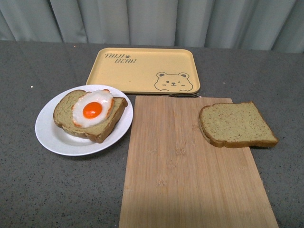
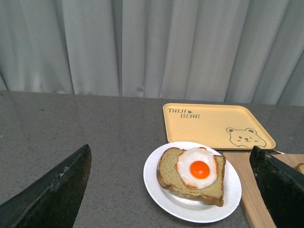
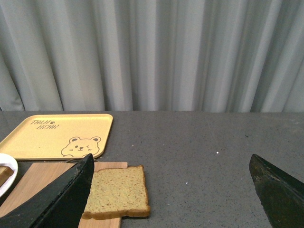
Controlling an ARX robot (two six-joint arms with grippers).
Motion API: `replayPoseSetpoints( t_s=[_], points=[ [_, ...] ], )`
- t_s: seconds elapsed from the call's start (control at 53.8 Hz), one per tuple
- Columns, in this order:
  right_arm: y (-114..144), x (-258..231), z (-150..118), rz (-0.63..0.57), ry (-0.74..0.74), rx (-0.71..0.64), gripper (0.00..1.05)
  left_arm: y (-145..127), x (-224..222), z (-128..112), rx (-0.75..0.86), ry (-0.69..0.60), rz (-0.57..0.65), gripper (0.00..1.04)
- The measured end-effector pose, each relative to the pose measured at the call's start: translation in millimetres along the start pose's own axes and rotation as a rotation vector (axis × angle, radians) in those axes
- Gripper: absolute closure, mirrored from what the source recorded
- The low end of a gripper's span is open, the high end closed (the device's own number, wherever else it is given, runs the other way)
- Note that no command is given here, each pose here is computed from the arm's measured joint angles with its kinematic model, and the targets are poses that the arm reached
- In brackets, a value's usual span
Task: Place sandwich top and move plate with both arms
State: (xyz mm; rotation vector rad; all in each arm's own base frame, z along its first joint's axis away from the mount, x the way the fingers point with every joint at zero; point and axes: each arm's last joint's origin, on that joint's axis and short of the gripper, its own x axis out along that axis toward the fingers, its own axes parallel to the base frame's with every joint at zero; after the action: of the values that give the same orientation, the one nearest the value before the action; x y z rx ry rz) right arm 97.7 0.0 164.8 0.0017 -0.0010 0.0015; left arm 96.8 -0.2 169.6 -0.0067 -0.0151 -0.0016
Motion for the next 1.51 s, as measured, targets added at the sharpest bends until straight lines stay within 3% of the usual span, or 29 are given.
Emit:
replayPoseSetpoints(
  t_s=[0.651, 0.763, 0.819, 0.949, 1.135, 1.34, 1.507],
  points=[
    [0, 0, 0, 0.0, 0.0, 0.0, 0.09, 0, 0, 0, 0.0, 0.0, 0.0, 0.07],
    [-2, 5, -3, -0.219, 0.09, -0.12, 0.09, 0, 0, 0, 0.0, 0.0, 0.002, 0.07],
    [-5, 10, -5, -0.245, 0.137, -0.138, 0.09, 0, 0, 0, 0.0, 0.0, 0.0, 0.07],
    [-12, 27, -9, -0.174, 0.197, -0.111, 0.09, 0, 0, 0, 0.0, 0.0, 0.0, 0.07],
    [-27, 68, -8, -0.036, 0.312, 0.06, 0.09, 0, 0, 0, 0.0, 0.0, 0.0, 0.07],
    [-48, 122, -31, 0.107, 0.541, 0.272, 0.09, 0, 0, 0, 0.0, 0.0, 0.0, 0.07],
    [-62, 159, -49, 0.191, 0.653, 0.355, 0.09, 0, 0, 0, 0.0, 0.0, 0.0, 0.07]
  ],
)
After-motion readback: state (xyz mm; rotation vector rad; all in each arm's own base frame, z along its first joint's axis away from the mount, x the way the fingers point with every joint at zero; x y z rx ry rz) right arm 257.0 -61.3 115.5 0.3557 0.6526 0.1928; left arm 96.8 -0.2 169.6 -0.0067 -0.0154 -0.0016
